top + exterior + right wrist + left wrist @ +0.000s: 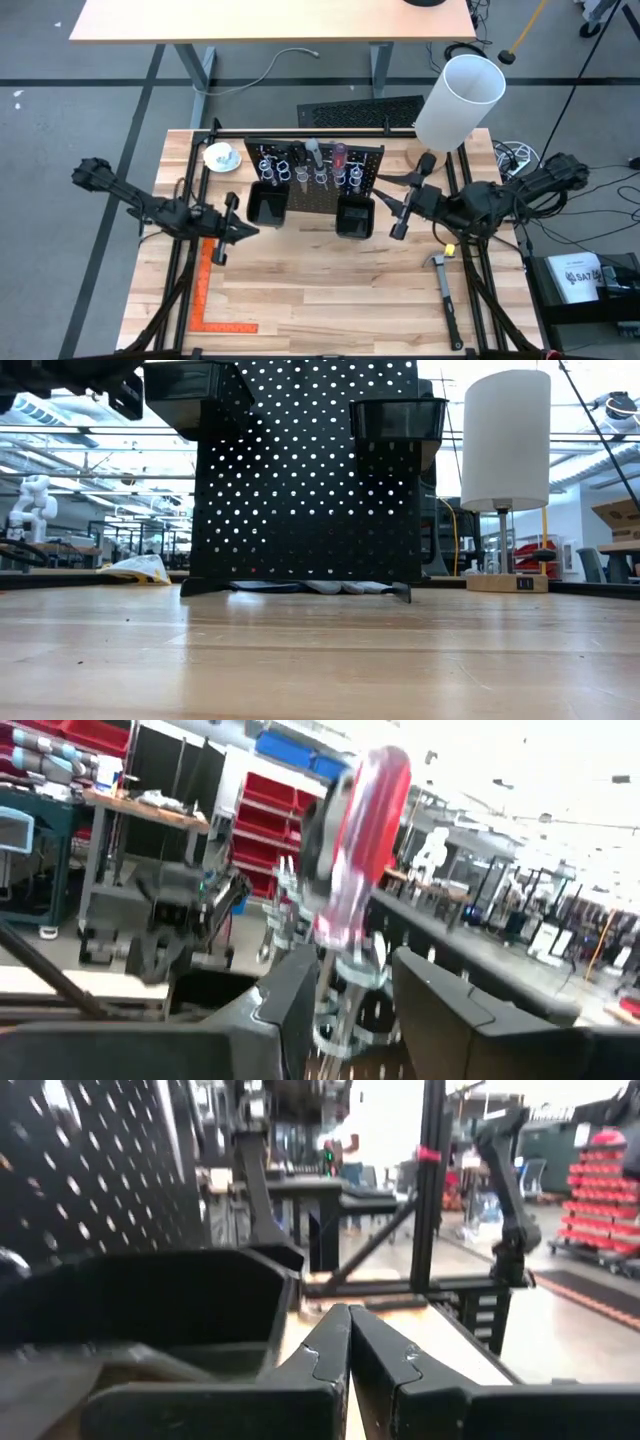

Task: Hang tools onto peg board
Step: Remove the silver wrench from the black peg board

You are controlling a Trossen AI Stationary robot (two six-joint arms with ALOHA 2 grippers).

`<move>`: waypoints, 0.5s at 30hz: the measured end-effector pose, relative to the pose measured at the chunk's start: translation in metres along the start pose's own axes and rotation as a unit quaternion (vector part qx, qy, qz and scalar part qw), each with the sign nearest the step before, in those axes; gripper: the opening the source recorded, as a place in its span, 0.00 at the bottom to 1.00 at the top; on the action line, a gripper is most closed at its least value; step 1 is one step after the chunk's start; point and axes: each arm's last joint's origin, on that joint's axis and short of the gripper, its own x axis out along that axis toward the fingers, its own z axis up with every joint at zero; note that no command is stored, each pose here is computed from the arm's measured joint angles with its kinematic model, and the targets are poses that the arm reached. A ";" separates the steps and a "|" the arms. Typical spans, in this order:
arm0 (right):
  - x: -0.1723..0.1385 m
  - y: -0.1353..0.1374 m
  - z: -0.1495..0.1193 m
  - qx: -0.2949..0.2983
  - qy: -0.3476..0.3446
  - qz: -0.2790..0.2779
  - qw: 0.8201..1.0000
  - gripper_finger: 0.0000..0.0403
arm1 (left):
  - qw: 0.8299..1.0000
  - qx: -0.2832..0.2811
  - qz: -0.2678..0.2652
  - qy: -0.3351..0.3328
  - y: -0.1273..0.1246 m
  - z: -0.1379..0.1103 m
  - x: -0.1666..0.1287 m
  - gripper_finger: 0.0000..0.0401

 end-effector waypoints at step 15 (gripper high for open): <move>0.038 -0.001 0.021 -0.006 0.070 0.008 0.997 0.32 | 1.000 -0.003 -0.001 0.027 -0.002 -0.007 0.005 0.03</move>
